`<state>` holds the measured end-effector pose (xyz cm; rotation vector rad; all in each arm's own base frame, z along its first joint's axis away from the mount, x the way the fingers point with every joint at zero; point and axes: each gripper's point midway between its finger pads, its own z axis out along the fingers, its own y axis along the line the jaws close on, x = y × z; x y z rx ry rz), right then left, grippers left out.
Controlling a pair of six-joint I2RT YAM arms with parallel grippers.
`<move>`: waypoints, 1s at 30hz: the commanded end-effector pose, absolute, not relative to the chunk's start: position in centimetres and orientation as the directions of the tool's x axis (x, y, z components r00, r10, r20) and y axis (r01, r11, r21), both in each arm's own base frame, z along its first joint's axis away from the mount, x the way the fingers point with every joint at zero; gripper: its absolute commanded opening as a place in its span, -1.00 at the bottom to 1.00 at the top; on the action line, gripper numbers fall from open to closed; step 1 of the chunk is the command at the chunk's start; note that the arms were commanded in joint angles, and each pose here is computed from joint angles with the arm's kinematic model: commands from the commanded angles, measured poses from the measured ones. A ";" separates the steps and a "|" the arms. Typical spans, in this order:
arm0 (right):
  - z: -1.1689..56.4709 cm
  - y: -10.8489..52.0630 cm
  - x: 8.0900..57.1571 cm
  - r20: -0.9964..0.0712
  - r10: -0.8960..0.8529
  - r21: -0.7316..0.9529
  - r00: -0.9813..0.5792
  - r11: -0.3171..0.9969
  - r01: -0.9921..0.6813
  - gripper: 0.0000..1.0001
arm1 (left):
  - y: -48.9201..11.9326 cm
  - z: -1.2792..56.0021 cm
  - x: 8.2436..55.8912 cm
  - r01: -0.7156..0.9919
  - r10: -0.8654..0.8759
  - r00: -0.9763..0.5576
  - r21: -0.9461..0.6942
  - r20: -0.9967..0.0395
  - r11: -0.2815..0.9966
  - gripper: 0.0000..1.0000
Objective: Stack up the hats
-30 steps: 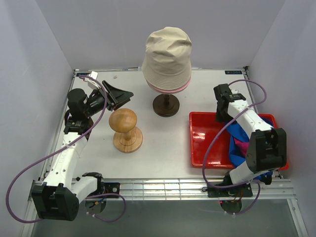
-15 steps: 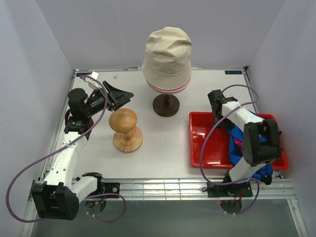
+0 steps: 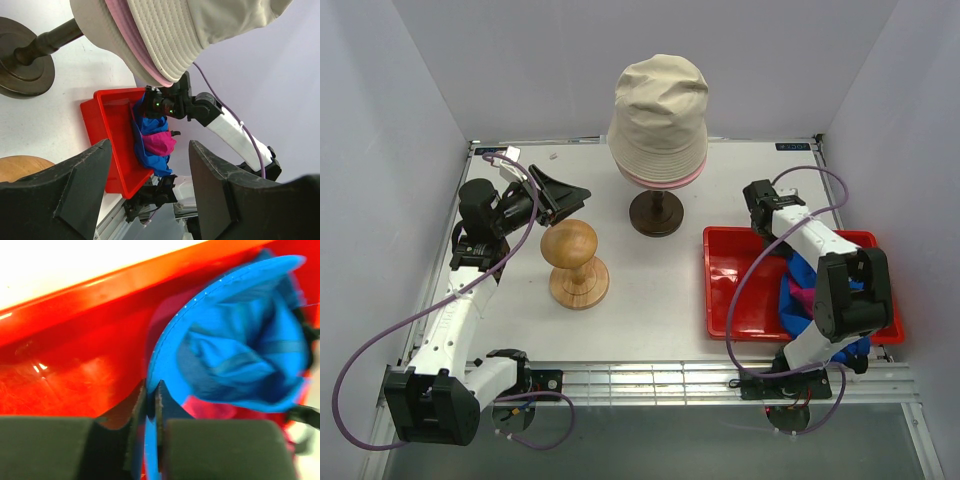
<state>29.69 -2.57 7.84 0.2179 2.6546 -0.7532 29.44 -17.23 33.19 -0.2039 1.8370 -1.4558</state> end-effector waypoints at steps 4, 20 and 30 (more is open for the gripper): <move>13.2 -1.3 31.5 -0.518 0.101 -0.357 -0.849 0.877 0.323 -0.84 | -17.1 34.5 29.3 0.360 -0.558 -0.664 -0.867 -0.498 0.345 0.45; 26.9 -0.9 31.2 -0.728 0.149 -0.170 -0.669 0.906 0.387 -0.84 | -17.1 34.8 29.0 0.348 -0.572 -0.667 -0.879 -0.477 0.326 0.40; 34.2 1.3 28.2 -0.830 0.319 0.163 -0.457 0.923 0.348 -0.84 | -17.1 35.7 28.9 0.351 -0.584 -0.662 -0.883 -0.470 0.312 0.39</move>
